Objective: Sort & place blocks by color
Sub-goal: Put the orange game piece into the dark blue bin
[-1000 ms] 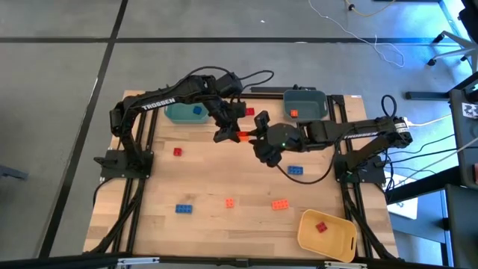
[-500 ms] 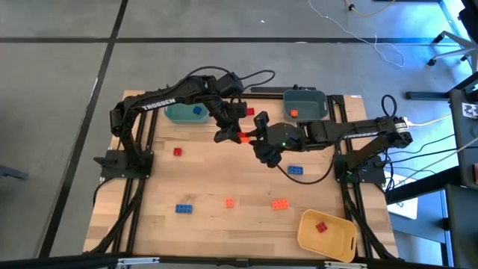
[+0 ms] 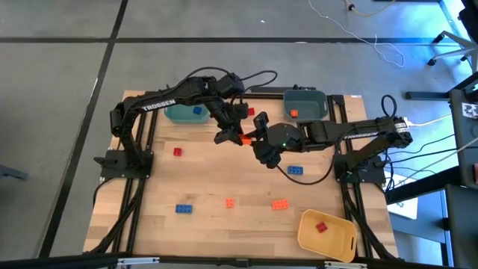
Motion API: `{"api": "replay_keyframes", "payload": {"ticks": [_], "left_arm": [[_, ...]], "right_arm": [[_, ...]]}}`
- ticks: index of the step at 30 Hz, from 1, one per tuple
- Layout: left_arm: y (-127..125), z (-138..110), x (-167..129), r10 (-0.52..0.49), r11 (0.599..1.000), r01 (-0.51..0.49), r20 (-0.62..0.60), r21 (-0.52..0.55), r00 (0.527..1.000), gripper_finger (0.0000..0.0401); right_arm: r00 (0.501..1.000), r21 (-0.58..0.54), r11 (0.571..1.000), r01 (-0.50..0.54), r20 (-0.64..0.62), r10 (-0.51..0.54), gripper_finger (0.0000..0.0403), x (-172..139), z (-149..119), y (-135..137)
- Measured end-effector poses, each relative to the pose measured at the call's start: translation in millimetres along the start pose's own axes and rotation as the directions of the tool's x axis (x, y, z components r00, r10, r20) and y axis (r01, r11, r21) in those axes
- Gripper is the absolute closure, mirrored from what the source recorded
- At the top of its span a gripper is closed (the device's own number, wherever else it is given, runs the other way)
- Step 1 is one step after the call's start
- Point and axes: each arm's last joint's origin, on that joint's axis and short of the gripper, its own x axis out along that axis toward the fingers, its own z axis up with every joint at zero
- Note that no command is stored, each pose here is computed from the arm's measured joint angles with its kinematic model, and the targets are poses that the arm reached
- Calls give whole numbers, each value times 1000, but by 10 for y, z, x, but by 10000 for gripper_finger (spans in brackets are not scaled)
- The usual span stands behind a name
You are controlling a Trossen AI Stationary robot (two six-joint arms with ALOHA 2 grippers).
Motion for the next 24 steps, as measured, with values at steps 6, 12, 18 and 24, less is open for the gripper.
{"api": "replay_keyframes", "payload": {"ticks": [6,12,18,24], "left_arm": [[0,0,-1,-3,1000,3,0,-2,1000,275],[-1,-3,-1,-7,1000,7,-2,-6,1000,275],[2,-3,-1,3,1000,-3,-2,-5,1000,275],[2,-1,0,6,1000,-6,-1,9,1000,255]], "right_arm": [[1000,4,1000,5,4,-5,285,3,4,-4],[1000,-2,1000,6,6,-6,309,2,6,-5],[1000,-2,1000,6,5,-6,309,3,5,-4],[1000,0,1000,8,5,-8,309,3,5,-5]]}}
